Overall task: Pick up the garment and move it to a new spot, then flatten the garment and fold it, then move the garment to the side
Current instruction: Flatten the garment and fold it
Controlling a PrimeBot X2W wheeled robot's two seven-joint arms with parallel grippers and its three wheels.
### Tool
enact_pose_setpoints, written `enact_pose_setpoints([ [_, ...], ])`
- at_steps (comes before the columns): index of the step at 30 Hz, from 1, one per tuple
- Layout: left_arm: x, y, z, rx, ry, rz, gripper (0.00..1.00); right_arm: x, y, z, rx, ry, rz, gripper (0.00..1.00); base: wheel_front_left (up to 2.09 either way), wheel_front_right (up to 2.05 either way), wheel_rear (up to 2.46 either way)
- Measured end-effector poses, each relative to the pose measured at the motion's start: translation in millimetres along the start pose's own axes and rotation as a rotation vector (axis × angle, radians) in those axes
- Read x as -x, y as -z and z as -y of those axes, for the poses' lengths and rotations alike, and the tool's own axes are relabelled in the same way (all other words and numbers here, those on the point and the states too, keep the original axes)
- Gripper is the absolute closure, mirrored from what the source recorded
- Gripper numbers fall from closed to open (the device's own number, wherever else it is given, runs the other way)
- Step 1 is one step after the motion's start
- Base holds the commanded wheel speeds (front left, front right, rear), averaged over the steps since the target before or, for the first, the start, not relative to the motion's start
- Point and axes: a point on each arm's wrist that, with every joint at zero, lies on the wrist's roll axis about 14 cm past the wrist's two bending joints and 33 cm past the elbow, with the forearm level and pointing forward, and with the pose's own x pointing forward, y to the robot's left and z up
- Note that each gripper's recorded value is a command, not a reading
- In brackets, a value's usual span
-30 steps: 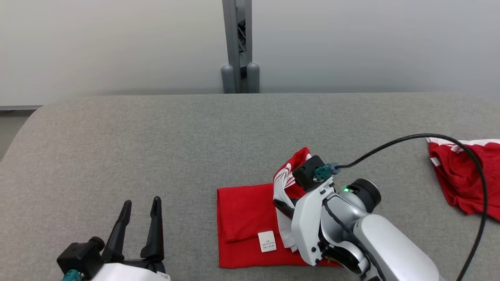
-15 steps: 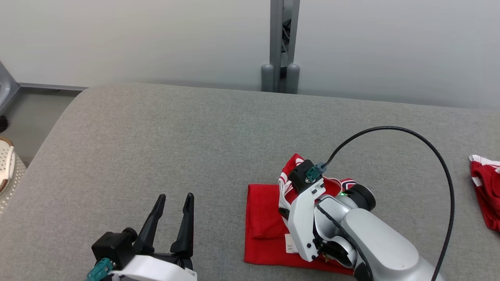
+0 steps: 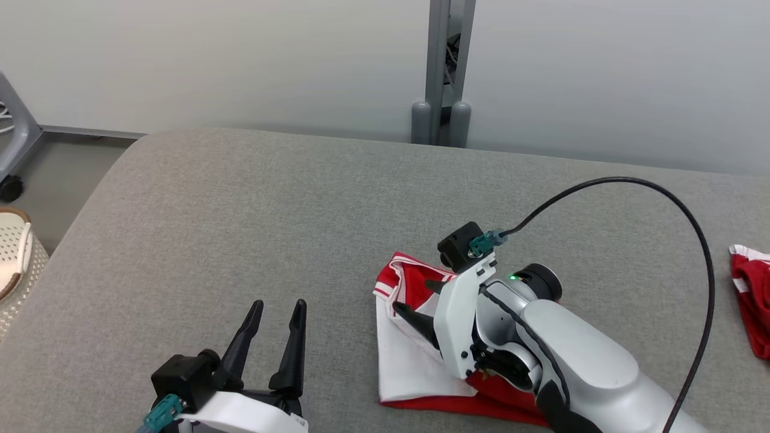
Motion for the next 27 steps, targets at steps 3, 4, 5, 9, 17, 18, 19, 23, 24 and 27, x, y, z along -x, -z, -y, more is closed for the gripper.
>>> enact_pose_setpoints([
  [3,-3.0,1.3,4.7,-0.006,0.018,-0.006,0.0,5.6,-18.3,1.5,-0.006,-0.002,0.062,0.0,0.0,0.0,0.0],
  [4,-4.3,1.5,6.7,-0.008,0.025,-0.007,0.0,8.2,-25.8,4.1,-0.01,0.003,0.09,0.0,0.0,0.0,0.0],
  [5,-5.5,1.5,8.4,-0.01,0.031,-0.007,0.0,10.8,-32.5,7.4,-0.015,0.01,0.115,0.0,0.0,0.0,0.0],
  [9,-12.2,1.7,16.0,-0.027,0.064,-0.015,0.0,34.7,-69.2,49.0,-0.073,0.119,0.292,0.0,0.0,0.0,0.0],
  [17,-20.4,9.5,28.7,-0.035,0.107,-0.05,0.0,81.6,-36.9,143.1,-0.217,0.407,0.392,0.0,0.0,0.0,0.0],
  [18,-21.0,9.8,28.7,-0.037,0.109,-0.052,0.0,81.5,-30.6,145.3,-0.228,0.415,0.385,0.13,0.0,0.0,0.0],
  [19,-21.5,10.4,28.4,-0.038,0.11,-0.054,0.0,81.1,-24.9,146.5,-0.236,0.421,0.38,0.53,0.0,0.0,0.0],
  [23,-22.4,11.6,24.9,-0.047,0.103,-0.065,0.0,71.1,0.5,143.0,-0.28,0.415,0.341,1.0,0.0,0.0,0.0],
  [24,-22.5,10.9,23.6,-0.049,0.099,-0.064,0.0,67.4,5.8,140.9,-0.291,0.409,0.331,1.0,0.0,0.0,0.0],
  [27,-21.7,9.6,17.2,-0.055,0.078,-0.064,0.0,55.4,20.0,134.7,-0.317,0.388,0.299,1.0,0.0,0.0,0.0],
])
